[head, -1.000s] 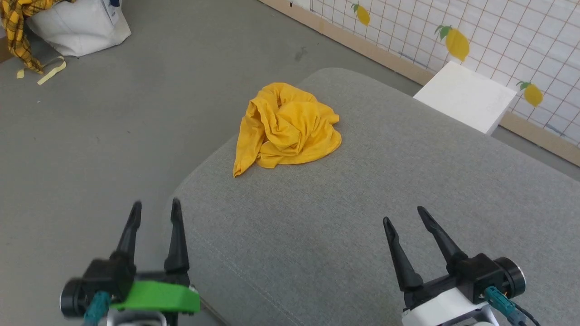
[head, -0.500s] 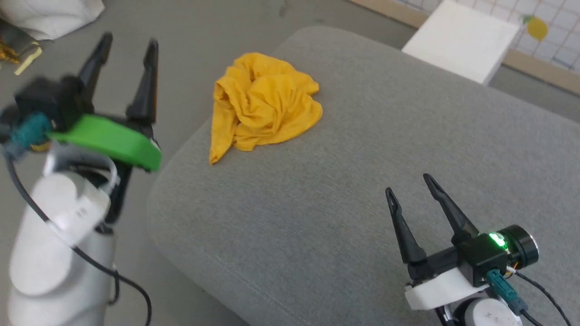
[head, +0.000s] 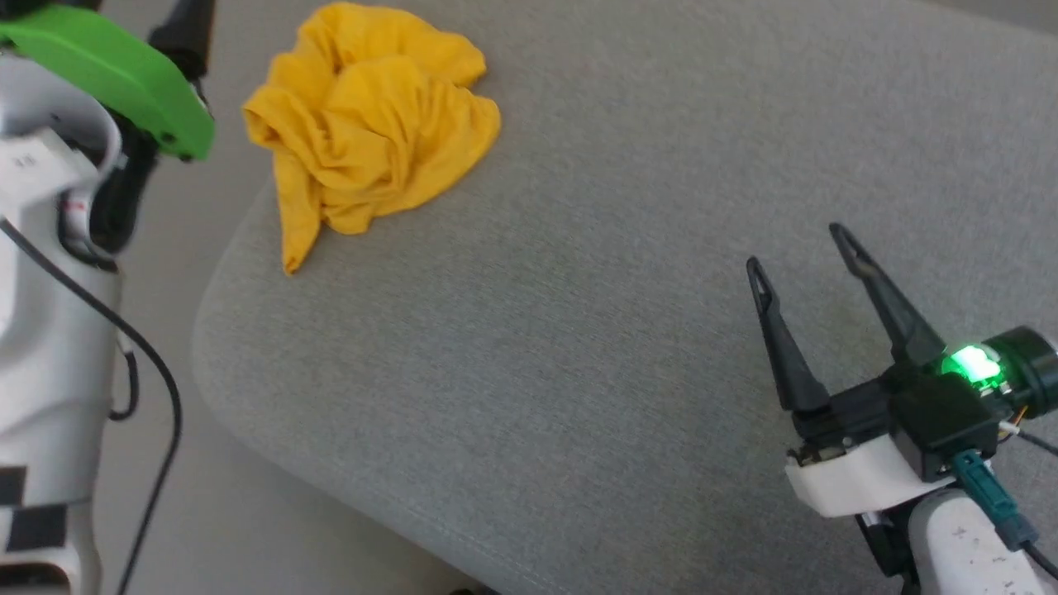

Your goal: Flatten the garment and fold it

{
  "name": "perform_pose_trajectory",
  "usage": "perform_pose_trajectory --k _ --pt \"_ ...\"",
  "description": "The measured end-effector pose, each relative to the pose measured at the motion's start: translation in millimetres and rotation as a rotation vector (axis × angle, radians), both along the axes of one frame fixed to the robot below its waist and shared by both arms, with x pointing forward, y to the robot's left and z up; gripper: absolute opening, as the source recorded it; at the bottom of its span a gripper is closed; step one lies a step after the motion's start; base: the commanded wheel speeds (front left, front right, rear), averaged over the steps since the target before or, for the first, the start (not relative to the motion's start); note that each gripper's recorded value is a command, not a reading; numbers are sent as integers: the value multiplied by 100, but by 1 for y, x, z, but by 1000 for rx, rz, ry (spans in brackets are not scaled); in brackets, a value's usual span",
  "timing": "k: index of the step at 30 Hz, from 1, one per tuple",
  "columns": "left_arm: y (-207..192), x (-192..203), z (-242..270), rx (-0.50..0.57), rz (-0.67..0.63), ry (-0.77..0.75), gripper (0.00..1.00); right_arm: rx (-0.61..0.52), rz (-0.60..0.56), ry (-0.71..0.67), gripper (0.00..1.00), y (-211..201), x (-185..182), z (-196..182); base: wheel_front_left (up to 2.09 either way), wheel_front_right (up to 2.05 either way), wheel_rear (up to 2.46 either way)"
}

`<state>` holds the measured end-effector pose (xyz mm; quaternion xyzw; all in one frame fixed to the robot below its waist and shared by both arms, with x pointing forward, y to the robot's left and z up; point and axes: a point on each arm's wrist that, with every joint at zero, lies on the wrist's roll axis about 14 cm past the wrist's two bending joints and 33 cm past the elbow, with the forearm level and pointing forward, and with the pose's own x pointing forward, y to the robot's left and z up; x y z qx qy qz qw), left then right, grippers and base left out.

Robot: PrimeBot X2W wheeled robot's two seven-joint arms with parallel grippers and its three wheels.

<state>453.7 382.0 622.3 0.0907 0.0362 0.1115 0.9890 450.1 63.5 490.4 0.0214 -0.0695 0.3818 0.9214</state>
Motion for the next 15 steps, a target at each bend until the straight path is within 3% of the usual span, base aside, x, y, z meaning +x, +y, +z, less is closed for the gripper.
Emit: perform_pose_trajectory --k 7,15 --pt "3 46 -82 -49 -8 249 100 -7 -48 62 100 -18 22 -35 0 0 0" --pt "0 48 -191 -154 22 579 100 -47 -118 131 100 -46 31 -70 0 0 0"
